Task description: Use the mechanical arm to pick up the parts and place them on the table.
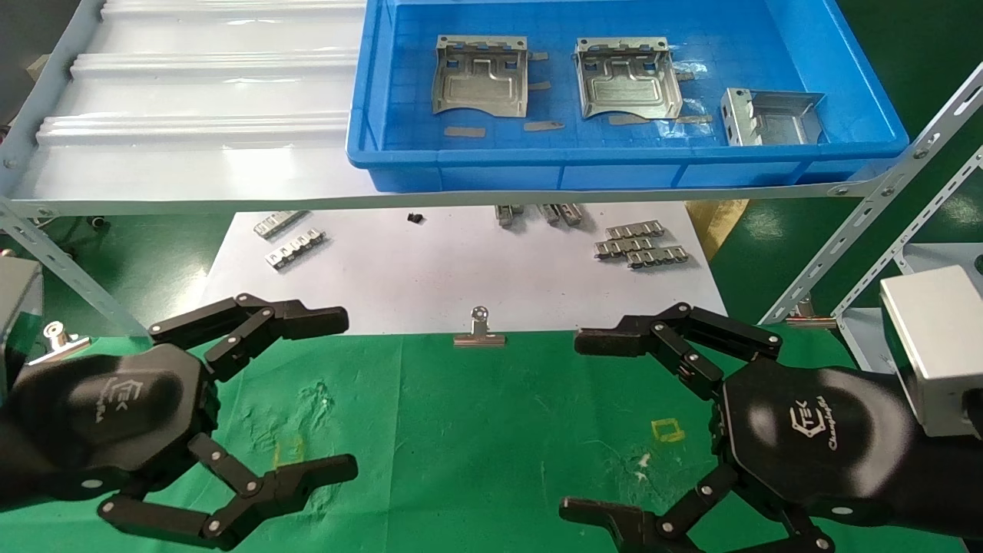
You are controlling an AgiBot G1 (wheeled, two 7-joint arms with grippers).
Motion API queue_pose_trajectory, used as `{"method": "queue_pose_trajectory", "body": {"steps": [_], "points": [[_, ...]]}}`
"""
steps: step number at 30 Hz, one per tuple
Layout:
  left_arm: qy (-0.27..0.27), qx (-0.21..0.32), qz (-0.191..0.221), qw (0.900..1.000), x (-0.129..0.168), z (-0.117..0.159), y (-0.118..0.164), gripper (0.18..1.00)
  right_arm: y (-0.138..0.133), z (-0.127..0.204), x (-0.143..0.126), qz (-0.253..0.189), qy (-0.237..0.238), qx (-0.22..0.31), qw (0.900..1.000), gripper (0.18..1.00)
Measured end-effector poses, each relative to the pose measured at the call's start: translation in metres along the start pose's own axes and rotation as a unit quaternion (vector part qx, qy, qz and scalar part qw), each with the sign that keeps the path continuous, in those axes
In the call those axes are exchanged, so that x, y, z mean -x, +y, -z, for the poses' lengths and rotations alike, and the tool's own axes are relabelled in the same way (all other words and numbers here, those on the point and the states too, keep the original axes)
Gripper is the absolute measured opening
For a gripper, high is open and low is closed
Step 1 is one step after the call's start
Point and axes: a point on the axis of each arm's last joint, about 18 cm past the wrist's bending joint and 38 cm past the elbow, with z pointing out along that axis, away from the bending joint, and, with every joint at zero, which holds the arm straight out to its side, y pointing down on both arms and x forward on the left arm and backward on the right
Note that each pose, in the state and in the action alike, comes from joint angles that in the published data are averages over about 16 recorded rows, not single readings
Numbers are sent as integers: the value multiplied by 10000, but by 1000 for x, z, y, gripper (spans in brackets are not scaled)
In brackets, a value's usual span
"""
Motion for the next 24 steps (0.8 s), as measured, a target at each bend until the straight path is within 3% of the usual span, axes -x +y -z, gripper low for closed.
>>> {"method": "queue_pose_trajectory", "body": {"steps": [14, 24], "points": [[0, 0, 0, 10000, 0, 0, 0, 967, 0, 0, 0, 0, 0, 0, 10000, 1001], [0, 0, 0, 10000, 0, 0, 0, 840, 0, 0, 0, 0, 0, 0, 10000, 1001]]}}
